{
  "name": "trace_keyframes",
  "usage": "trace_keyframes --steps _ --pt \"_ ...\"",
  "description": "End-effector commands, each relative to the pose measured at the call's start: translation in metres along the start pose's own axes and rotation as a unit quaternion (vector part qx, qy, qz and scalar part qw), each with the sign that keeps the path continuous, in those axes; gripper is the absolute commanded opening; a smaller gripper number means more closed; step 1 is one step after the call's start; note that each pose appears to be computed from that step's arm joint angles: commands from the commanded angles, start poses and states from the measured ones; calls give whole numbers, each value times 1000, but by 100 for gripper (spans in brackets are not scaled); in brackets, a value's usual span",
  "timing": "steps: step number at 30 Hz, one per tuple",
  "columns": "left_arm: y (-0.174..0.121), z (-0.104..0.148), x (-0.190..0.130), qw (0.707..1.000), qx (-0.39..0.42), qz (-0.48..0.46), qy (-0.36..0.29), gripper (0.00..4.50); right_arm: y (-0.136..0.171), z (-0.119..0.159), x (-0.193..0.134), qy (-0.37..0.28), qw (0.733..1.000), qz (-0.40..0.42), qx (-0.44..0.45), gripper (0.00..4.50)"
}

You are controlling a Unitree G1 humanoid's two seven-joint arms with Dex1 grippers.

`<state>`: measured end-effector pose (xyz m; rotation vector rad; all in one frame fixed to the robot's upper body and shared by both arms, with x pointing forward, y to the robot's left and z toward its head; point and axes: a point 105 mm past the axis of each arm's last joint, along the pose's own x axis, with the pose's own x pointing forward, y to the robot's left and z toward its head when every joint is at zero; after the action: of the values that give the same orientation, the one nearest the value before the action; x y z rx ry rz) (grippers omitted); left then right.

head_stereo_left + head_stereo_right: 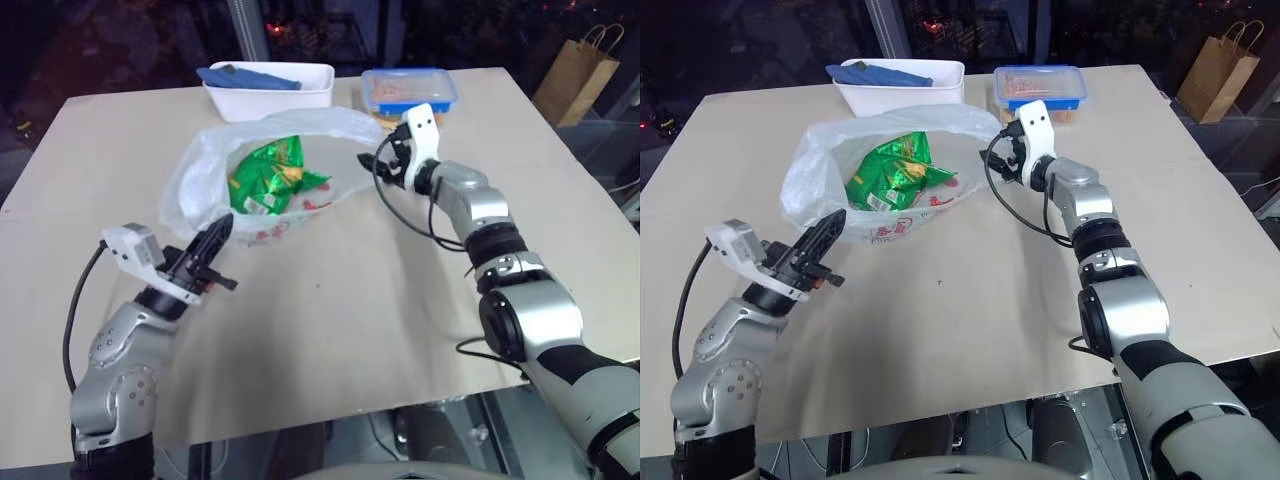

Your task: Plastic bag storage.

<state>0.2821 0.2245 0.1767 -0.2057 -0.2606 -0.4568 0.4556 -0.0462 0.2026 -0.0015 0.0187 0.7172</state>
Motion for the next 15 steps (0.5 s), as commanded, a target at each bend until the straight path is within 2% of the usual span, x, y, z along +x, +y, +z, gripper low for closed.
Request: trace_keyframes --steps 1,2,4,5,9,12,15 --pt "-3 21 4 999 20 -13 -29 0 -8 37 -7 -48 999 -3 -12 153" --pt "-6 27 8 999 21 -20 -36 0 -12 46 -11 -55 998 -4 -14 97" --pt "-14 36 17 998 27 -37 -39 0 -19 62 -21 -65 998 -6 -25 26" --pt "-17 38 21 998 23 -45 -33 0 -21 69 -26 -67 997 -6 -40 12" --pt "-20 63 43 997 48 -58 -29 0 -33 107 -55 -87 995 -5 -48 12" --pt "-22 115 67 991 60 -84 -84 0 -31 141 -90 -89 995 31 -41 12" --pt "-21 149 82 986 65 -93 -121 0 -28 162 -112 -97 994 45 -36 12"
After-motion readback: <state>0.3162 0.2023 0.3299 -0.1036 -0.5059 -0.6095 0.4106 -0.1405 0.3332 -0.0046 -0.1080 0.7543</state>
